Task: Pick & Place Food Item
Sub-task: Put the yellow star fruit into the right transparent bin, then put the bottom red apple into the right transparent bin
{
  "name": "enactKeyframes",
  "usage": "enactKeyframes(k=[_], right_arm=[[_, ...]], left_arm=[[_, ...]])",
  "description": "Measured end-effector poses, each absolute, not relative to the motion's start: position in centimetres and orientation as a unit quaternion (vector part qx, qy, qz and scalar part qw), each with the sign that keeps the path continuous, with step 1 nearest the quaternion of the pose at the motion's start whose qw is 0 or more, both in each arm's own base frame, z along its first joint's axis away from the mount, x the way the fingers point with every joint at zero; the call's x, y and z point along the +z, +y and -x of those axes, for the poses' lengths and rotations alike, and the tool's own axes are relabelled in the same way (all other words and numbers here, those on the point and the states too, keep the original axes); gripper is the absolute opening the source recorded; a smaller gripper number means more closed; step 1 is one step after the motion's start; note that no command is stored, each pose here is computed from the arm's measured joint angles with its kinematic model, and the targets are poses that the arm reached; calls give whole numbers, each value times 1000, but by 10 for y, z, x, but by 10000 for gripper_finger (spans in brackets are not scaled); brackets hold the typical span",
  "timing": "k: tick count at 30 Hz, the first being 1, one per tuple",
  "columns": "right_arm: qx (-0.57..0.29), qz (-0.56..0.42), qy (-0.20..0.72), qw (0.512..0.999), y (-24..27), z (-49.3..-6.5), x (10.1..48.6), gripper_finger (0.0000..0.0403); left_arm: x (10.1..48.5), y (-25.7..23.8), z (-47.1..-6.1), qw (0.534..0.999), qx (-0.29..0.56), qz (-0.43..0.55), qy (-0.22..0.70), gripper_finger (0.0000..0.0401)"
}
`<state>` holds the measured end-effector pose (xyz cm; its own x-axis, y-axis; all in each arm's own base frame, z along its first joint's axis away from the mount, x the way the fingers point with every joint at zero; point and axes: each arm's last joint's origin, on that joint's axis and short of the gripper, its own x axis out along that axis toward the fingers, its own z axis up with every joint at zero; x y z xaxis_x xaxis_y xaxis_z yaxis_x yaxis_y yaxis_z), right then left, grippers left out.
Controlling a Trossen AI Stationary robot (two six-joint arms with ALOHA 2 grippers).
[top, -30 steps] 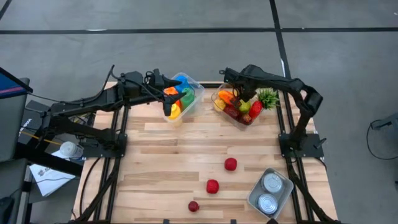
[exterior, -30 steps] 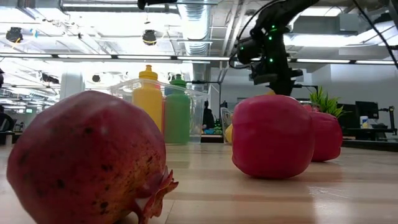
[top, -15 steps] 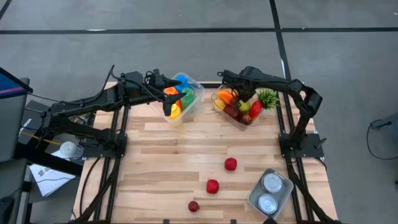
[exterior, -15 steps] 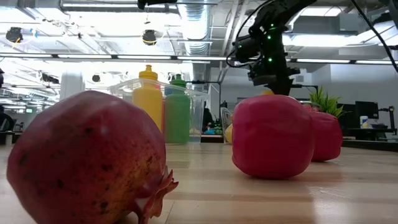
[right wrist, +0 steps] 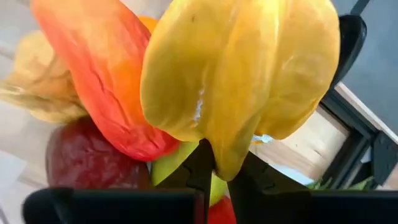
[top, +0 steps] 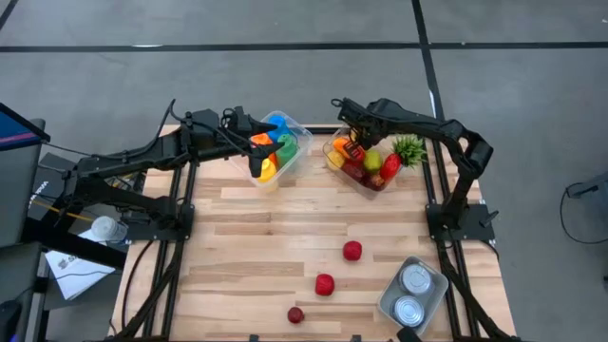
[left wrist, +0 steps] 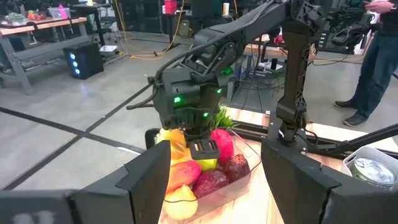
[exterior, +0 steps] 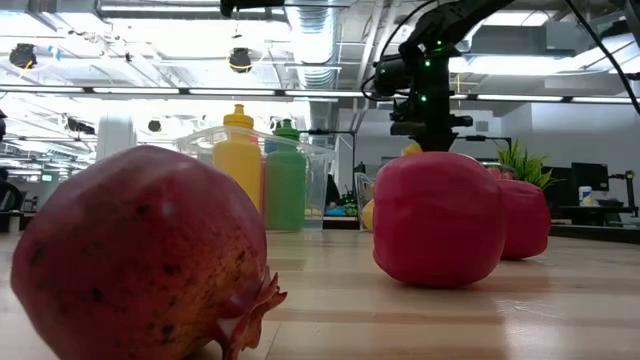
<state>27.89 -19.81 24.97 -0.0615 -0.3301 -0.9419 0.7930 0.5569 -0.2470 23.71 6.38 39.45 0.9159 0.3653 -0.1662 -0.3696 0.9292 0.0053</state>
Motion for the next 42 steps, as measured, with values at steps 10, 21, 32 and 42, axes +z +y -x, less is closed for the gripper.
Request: enactKeyframes(k=[10,21,32,42], right_arm=[[-409,-185,626,638,-193,-274,249,112],[-397,-163,596,679,-189,-286,271,260],[-352,-130,522,766,-136,-282,375,265],[-284,-163,422,845,-33,-215,442,265]], left_arm=[[394,64,-237,979,187,13,82,239],[394,64,-237,979,185,13,82,239],[388,57,-237,989,77,40,117,239],[357,18,-266,988,-46,8,145,239]])
